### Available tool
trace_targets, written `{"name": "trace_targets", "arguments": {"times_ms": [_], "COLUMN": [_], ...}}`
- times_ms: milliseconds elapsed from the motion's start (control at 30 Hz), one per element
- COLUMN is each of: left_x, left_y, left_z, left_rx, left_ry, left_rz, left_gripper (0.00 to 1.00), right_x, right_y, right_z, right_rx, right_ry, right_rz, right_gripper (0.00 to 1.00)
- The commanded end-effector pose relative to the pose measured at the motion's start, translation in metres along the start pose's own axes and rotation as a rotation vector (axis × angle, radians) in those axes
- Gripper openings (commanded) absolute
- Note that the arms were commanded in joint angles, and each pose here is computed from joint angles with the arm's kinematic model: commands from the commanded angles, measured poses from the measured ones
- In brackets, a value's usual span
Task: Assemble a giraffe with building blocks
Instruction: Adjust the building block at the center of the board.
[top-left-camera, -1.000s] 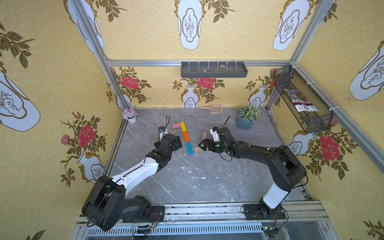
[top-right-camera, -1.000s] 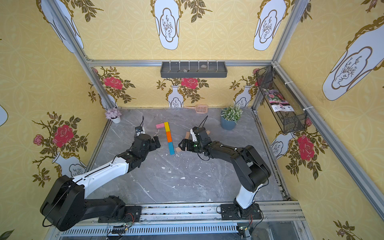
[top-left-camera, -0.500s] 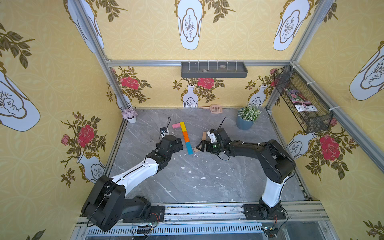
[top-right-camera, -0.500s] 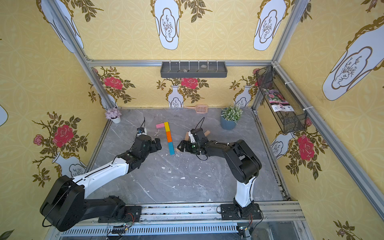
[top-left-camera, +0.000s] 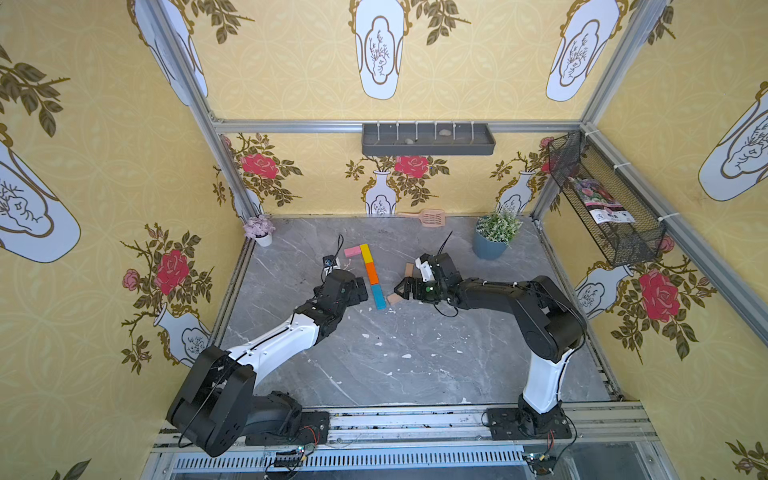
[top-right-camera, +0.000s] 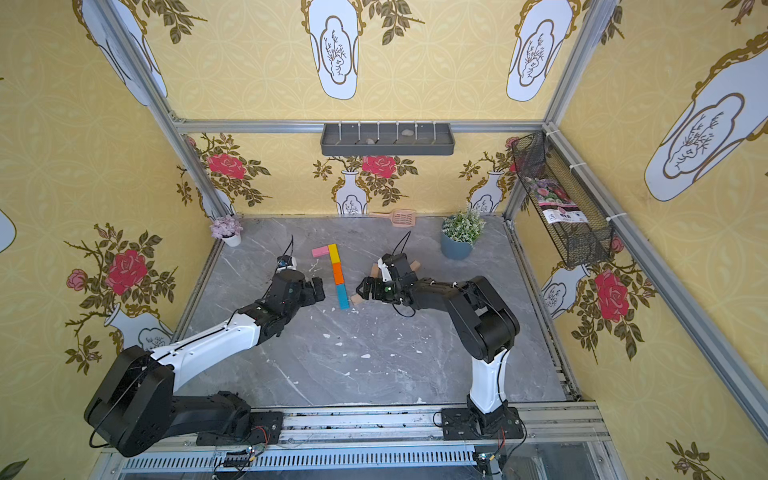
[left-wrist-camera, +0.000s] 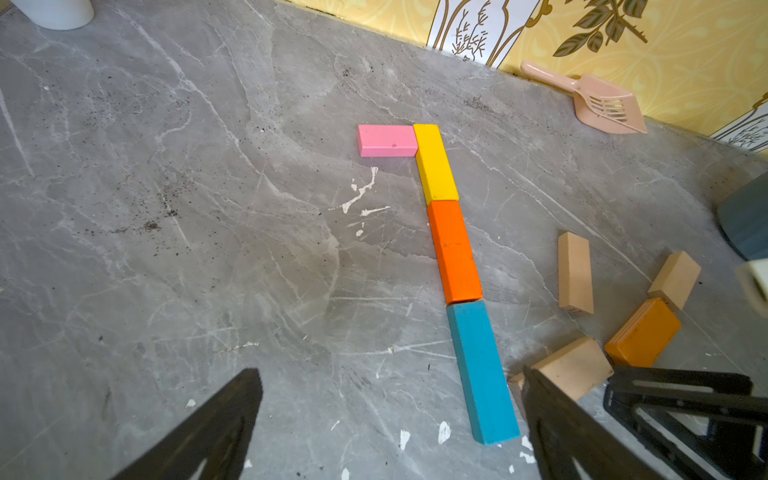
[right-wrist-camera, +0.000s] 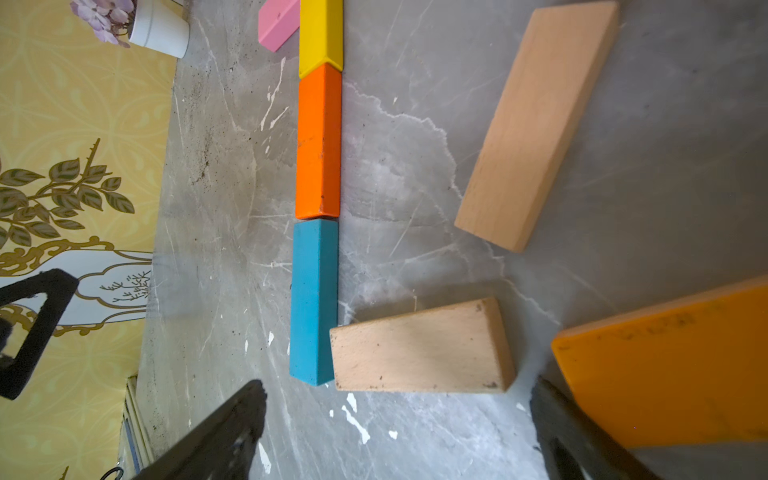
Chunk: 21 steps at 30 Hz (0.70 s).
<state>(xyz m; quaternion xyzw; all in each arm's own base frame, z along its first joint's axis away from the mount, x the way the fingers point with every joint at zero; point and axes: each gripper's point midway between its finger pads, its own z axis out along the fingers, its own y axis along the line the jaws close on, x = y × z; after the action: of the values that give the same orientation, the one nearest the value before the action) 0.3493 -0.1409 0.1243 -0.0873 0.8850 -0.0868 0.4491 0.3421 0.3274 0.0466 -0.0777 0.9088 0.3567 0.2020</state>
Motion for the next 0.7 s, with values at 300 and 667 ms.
{"name": "trace_targets", "arguments": {"times_ms": [300, 667], "left_x": [-0.006, -0.007], "left_y": [-0.005, -0.006], "left_z": [-0.002, -0.002], "left_rx": [0.029, 0.033], "left_ry": [-0.023, -0.025], "left_rz": [0.01, 0.011], "left_gripper": [0.99, 0.99], "right_x": [-0.003, 0.007], "right_y": [-0.009, 0.004], "right_z": [0.01, 0.012], "right_rx": [0.041, -0.01], "right_ry": [0.014, 0.031], "right_rz": [-0.012, -0.021], "right_gripper": [0.99, 0.99]}}
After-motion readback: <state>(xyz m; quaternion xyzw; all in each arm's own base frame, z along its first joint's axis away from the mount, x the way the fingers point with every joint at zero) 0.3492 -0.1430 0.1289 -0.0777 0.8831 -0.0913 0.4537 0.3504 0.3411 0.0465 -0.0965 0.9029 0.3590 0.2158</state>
